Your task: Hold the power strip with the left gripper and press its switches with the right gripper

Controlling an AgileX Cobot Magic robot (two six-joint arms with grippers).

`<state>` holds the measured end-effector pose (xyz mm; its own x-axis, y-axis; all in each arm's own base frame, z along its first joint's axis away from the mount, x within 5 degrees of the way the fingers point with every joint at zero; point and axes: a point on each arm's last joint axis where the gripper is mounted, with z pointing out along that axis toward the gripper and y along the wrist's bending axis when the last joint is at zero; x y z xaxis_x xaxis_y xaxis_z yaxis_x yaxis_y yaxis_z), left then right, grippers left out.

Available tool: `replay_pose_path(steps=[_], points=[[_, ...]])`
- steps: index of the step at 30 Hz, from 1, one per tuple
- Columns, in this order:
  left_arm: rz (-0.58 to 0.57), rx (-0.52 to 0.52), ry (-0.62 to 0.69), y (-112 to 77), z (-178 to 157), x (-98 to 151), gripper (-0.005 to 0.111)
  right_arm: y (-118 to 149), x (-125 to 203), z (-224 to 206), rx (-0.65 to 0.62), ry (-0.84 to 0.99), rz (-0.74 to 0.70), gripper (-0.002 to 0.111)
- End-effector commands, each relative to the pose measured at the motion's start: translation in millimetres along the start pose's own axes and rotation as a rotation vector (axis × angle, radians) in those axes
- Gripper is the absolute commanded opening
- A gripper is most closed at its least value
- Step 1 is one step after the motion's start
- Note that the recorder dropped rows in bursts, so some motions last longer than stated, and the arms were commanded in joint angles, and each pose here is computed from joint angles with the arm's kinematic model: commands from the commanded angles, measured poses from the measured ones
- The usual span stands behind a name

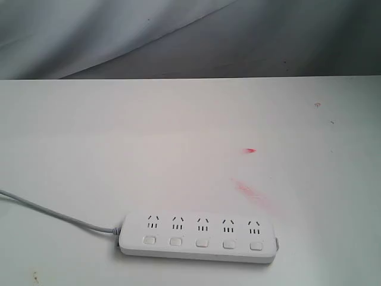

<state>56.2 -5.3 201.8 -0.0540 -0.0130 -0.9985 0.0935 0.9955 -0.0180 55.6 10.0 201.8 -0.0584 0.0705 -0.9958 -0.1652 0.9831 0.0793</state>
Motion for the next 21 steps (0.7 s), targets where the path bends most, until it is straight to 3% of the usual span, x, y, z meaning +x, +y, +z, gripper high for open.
replay_pose_path(steps=[1,21], points=[[-0.008,-0.001,-0.009,0.1,0.0,0.5,0.000,-0.5,-0.3,-0.1,0.008,-0.011,-0.001,0.000],[-0.008,-0.001,-0.009,0.1,0.0,0.5,0.000,-0.5,-1.0,-0.1,0.008,-0.019,-0.002,0.000]])
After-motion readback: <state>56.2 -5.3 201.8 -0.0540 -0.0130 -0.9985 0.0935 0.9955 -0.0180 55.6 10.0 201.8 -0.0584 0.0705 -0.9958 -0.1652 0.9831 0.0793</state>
